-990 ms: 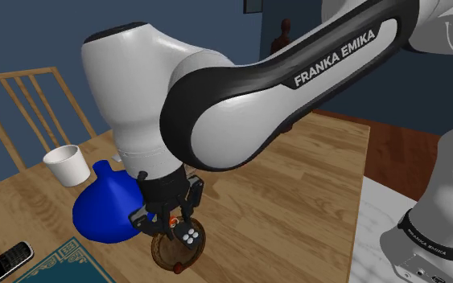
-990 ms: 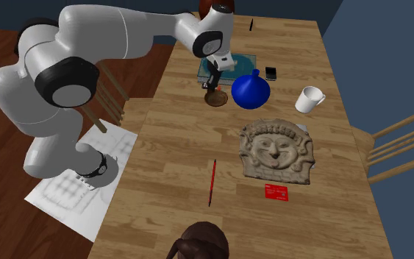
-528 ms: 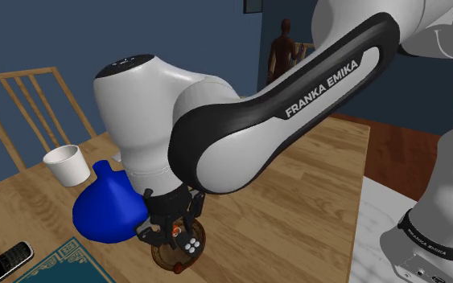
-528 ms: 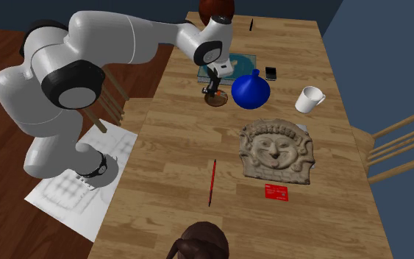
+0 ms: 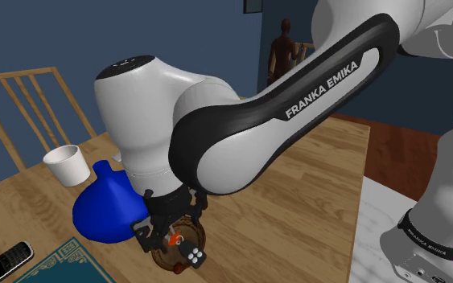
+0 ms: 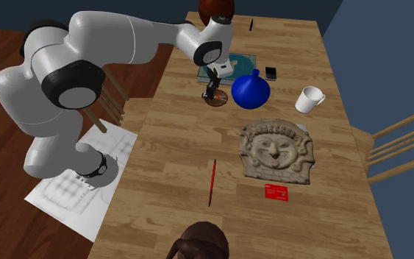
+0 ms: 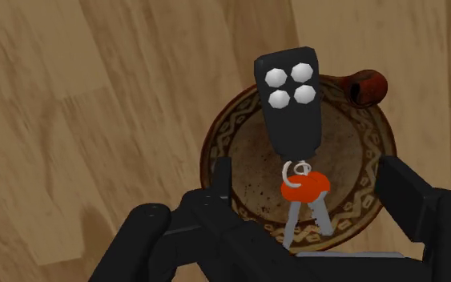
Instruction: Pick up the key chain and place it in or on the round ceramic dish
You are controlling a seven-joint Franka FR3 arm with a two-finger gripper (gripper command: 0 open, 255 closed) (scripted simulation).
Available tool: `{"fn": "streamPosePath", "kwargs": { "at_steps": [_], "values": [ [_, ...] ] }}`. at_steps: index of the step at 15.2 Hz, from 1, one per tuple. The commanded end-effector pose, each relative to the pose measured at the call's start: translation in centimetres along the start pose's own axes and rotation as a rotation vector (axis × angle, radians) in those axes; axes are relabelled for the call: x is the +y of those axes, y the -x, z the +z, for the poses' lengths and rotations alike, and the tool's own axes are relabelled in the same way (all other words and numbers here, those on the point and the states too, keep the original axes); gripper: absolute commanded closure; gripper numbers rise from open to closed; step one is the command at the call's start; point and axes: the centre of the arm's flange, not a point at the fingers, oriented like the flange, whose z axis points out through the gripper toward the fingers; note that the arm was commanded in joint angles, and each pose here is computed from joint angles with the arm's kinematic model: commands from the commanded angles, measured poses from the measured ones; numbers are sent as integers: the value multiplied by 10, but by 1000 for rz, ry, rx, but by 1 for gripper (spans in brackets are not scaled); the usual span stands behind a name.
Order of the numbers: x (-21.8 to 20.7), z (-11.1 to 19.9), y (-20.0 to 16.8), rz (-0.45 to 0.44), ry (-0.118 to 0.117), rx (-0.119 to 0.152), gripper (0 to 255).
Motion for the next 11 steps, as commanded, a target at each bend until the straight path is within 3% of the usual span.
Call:
{"fn": "streamPosePath", "kwargs": {
  "at_steps": [1,4,8,11],
  "values": [
    [0,0,0,0,0,0,0],
    [0,0,0,0,0,0,0],
    [0,-50,0,0,0,0,0],
    [0,-50,0,0,0,0,0]
  ]
}}
